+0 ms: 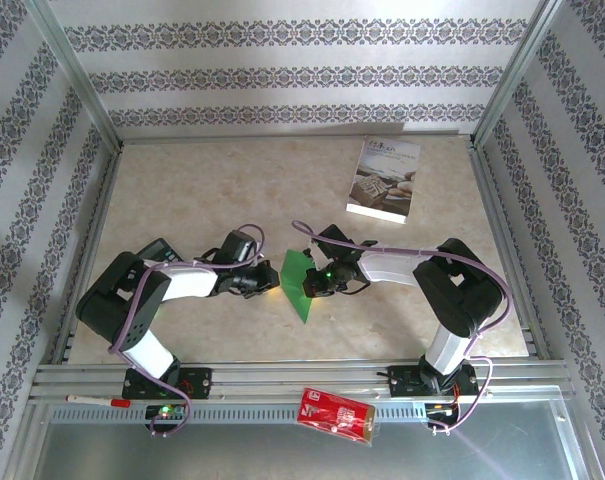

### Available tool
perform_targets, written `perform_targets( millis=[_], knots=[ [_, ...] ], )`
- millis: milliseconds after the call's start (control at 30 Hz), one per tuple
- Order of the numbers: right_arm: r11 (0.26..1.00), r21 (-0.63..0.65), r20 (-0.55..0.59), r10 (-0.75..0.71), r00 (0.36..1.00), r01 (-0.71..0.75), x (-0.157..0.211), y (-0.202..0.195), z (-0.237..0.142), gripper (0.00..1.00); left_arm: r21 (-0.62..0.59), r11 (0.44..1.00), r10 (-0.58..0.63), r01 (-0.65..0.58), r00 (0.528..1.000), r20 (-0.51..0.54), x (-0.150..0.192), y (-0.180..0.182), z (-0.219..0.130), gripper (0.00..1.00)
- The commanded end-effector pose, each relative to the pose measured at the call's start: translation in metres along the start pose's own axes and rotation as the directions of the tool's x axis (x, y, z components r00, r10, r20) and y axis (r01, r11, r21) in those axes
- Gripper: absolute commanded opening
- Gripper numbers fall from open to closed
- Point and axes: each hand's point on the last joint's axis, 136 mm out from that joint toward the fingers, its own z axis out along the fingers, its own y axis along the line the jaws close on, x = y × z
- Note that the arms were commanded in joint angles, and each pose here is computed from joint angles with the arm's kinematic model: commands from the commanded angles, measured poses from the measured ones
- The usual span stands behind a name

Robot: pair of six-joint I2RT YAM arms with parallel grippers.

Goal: Fold a paper plane with a square sheet of paper (pick it up from the middle)
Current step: Third fold the triangle at the center of the table.

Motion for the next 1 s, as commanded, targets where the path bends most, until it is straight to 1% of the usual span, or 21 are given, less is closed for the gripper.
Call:
perform_targets(
  millis=[0, 200, 433, 533, 700, 800, 967],
  knots=[
    [0.981, 0.188, -0.131, 0.066, 0.989, -0.041, 0.043, -0.051, 0.015, 0.0, 0.009, 1.0, 0.009, -0.009, 1.0, 0.012, 0.001, -0.004, -0.011, 0.1],
    [0.981, 0.189, -0.132, 0.067, 0.989, -0.042, 0.042, -0.051, 0.016, 0.0, 0.119, 0.991, 0.065, -0.065, 0.998, 0.01, 0.012, -0.042, -0.011, 0.12],
    [0.981, 0.189, -0.129, 0.069, 0.989, -0.044, 0.042, -0.051, 0.015, 0.0, 0.129, 0.991, 0.051, -0.045, 0.998, -0.036, 0.009, -0.045, 0.013, 0.12],
    [0.981, 0.189, -0.127, 0.068, 0.99, -0.043, 0.042, -0.051, 0.015, 0.0, 0.108, 0.993, 0.05, -0.045, 0.998, -0.042, 0.007, -0.039, 0.019, 0.12],
    [0.983, 0.181, -0.122, 0.062, 0.991, -0.039, 0.039, -0.048, 0.013, 0.0, 0.022, 0.999, 0.026, -0.024, 0.998, -0.054, 0.011, -0.011, 0.024, 0.1],
    [0.987, 0.158, -0.111, 0.05, 0.993, -0.032, 0.033, -0.042, 0.01, 0.02, -0.013, 1.0, 0.017, -0.018, 0.997, -0.072, 0.018, 0.003, 0.026, 0.09],
    [0.995, 0.099, -0.077, 0.023, 0.997, -0.016, 0.016, -0.023, 0.001, 0.06, -0.039, 0.999, 0.001, -0.005, 0.995, -0.1, 0.03, 0.019, 0.03, 0.08]
  ],
)
